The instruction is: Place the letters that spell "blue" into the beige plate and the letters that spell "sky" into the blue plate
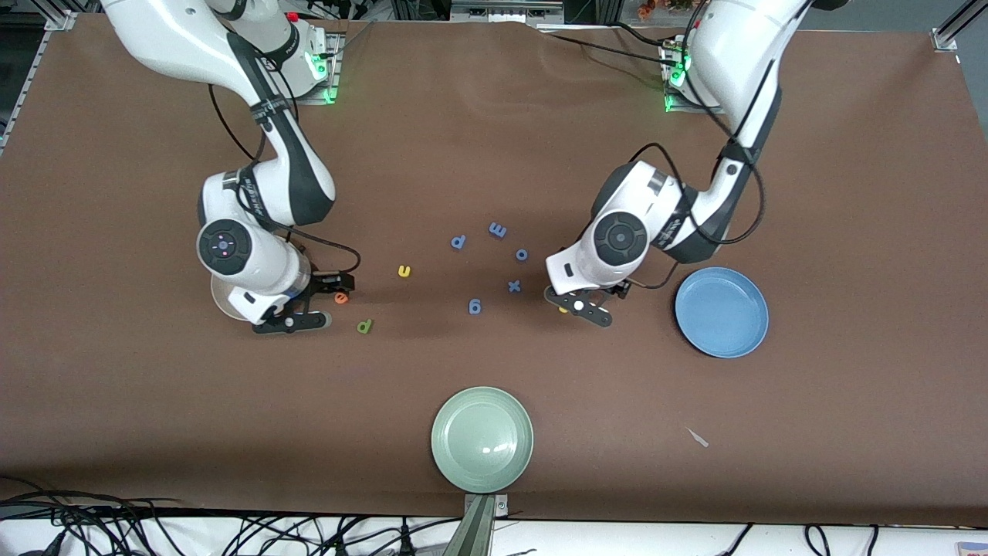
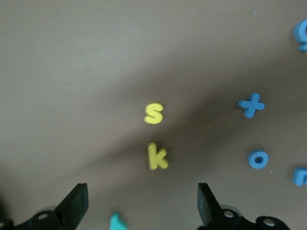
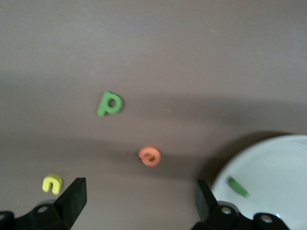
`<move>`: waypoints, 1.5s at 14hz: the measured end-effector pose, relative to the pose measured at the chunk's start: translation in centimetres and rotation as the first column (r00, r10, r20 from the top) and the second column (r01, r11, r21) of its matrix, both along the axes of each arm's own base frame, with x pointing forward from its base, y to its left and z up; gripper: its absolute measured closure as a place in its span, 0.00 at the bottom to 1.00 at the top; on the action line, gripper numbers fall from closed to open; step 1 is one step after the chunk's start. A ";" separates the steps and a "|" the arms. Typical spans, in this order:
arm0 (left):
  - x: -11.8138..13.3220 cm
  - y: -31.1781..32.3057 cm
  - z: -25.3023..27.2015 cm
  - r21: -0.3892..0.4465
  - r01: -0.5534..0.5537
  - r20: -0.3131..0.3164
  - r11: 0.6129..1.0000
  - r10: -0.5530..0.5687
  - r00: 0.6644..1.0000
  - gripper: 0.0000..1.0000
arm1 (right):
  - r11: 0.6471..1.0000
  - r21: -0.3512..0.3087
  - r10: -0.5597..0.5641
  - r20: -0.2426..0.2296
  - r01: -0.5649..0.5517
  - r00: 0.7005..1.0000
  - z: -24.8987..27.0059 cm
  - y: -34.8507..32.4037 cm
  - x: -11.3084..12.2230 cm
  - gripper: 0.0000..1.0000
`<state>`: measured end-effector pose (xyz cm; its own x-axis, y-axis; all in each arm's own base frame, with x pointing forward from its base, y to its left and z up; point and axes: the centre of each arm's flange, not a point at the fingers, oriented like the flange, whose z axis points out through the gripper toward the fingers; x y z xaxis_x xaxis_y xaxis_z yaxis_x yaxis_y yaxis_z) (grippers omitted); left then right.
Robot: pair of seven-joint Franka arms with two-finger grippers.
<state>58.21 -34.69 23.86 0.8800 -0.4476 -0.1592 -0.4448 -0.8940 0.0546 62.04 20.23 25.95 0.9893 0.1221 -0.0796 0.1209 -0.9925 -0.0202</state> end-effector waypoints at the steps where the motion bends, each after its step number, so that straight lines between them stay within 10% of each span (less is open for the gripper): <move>1: -0.7 -0.4 -1.6 -0.005 0.007 0.007 1.000 -0.007 1.000 0.00 | 1.000 0.004 0.010 0.014 -0.010 1.000 -1.1 0.8 0.0 0.00; 7: -2.6 -0.2 -5.8 -0.007 0.014 0.005 1.000 -0.014 1.000 0.12 | 1.000 0.002 0.018 0.024 -0.018 1.000 -6.6 1.1 -1.5 0.00; 13: -2.2 0.0 -6.6 0.001 0.030 0.036 1.000 -0.031 0.999 0.59 | 0.999 -0.002 0.036 0.018 -0.036 0.999 -8.1 0.6 -2.7 0.03; 15: -2.0 0.3 -6.5 0.004 0.028 0.038 1.000 -0.028 0.999 0.76 | 0.999 -0.003 0.041 0.018 -0.041 0.999 -8.2 0.3 -2.7 0.22; 21: -0.8 3.3 -0.9 0.083 0.030 -0.020 0.996 -0.029 0.999 0.76 | 0.998 -0.004 0.061 0.024 -0.061 0.998 -8.2 -0.5 -2.4 0.35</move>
<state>57.45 -31.44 22.94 0.8630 -0.4580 -0.2134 -0.4708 -0.8822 -0.0105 59.63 19.76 17.78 0.9817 0.1820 -0.0561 0.1815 -0.9833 -0.0132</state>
